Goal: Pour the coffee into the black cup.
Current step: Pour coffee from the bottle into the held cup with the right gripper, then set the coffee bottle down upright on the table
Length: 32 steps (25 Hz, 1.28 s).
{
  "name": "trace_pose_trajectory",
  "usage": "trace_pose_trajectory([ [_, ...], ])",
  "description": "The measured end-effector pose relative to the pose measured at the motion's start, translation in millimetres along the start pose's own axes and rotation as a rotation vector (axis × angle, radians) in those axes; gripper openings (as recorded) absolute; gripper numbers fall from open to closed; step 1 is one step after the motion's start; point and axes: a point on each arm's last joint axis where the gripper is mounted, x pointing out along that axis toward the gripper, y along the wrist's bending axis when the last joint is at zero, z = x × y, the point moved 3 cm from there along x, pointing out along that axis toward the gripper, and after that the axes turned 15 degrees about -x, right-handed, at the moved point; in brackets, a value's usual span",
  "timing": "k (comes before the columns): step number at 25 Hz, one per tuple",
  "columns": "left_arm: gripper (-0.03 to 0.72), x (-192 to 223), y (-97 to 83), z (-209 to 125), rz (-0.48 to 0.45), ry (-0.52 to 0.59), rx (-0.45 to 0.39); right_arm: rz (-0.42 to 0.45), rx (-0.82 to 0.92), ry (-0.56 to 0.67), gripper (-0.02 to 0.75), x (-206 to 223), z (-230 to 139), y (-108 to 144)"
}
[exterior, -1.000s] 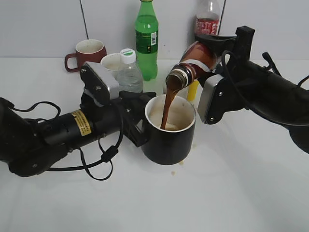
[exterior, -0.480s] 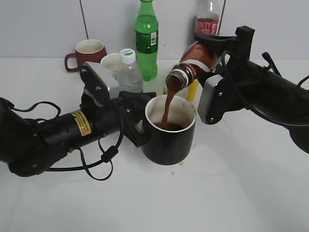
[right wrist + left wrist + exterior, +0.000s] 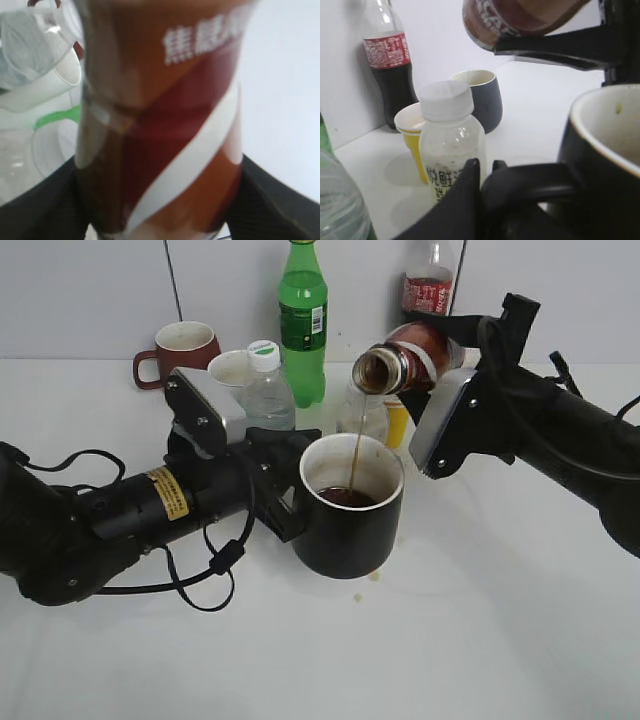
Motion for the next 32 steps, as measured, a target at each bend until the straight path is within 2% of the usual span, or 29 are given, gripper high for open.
trace_pose_trajectory([
  [4, 0.041, -0.1, 0.6, 1.1, 0.006, -0.001, -0.001, 0.008, 0.224, 0.012, 0.51, 0.0, -1.3, 1.0],
  [9, 0.041, -9.5, -2.4, 16.3, 0.027, -0.032, 0.006, -0.006, 0.513, 0.093, 0.51, -7.0, -9.4, 5.7],
  [13, 0.041, -27.1, -1.0, 27.6, 0.104, -0.065, 0.055, -0.021, 0.863, 0.17, 0.51, -21.9, -14.5, 16.8],
  [15, 0.041, -35.0, 3.9, 29.6, 0.168, -0.076, 0.046, -0.035, 1.002, 0.237, 0.51, -31.7, -19.2, 24.3],
  [16, 0.041, -38.3, 7.4, 29.9, 0.2, -0.081, 0.033, -0.041, 1.013, 0.267, 0.51, -35.8, -21.7, 27.0],
  [18, 0.041, -45.2, 18.9, 29.6, 0.286, -0.093, -0.002, -0.082, 1.128, 0.347, 0.51, -45.1, -28.9, 32.1],
  [23, 0.041, -66.7, 58.1, 31.6, 0.483, -0.123, -0.057, -0.123, 1.173, 0.448, 0.51, -52.7, -39.4, 40.1],
  [29, 0.041, -97.2, 106.2, 36.2, 0.659, -0.156, -0.077, -0.025, 1.172, 0.542, 0.51, -55.8, -44.6, 80.0],
  [32, 0.041, -109.2, 126.1, 25.0, 0.731, -0.136, -0.096, 0.024, 1.172, 0.589, 0.51, -56.6, -47.6, 101.2],
])
